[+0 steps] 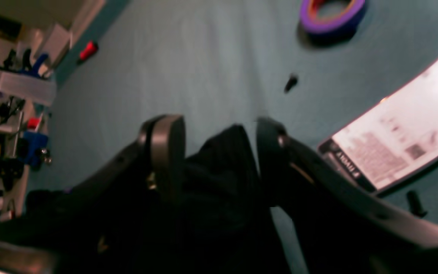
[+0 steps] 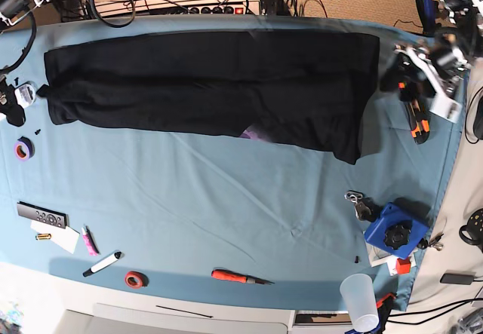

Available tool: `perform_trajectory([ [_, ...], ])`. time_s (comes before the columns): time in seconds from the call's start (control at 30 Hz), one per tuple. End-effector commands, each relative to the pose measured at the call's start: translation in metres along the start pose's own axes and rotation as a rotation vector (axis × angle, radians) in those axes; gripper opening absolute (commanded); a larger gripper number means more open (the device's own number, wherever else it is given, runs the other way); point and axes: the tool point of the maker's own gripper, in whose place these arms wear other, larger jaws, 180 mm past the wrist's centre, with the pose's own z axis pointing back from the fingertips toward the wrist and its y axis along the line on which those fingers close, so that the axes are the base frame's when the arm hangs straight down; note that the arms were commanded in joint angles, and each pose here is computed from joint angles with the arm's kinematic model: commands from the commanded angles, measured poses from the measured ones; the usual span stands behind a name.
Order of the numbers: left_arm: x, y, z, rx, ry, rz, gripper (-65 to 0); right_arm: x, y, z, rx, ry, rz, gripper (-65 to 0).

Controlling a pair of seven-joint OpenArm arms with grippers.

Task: Layout the t-shirt on the table in an organized manner, then fold the t-shirt properly
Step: 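Lay the folded edge down and release both grippers, then grasp the folded shirt's end with the right gripper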

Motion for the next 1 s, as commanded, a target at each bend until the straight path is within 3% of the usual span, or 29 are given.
perform_trajectory([
  [0.0,0.012,0.0,0.006,0.0,-0.038,-0.028,-30.6,0.026,0.006,0.008,0.011,-0.06,0.04,-33.6],
  [0.27,0.014,0.004,0.01,0.014,-0.046,-0.028,-30.6,0.023,0.002,0.008,-0.012,-0.042,0.044,-33.6],
  [0.43,0.014,0.004,0.01,0.014,-0.047,-0.028,-30.6,-0.011,-0.027,0.004,-0.164,0.092,0.053,-33.6],
  [0.7,0.018,0.003,0.01,0.013,-0.068,-0.026,-30.6,-0.05,-0.017,-0.021,-0.113,0.111,-0.016,-33.6],
  [0.97,0.018,0.003,0.01,0.013,-0.068,-0.026,-30.6,-0.103,0.0,-0.051,-0.082,0.294,0.023,-33.6],
])
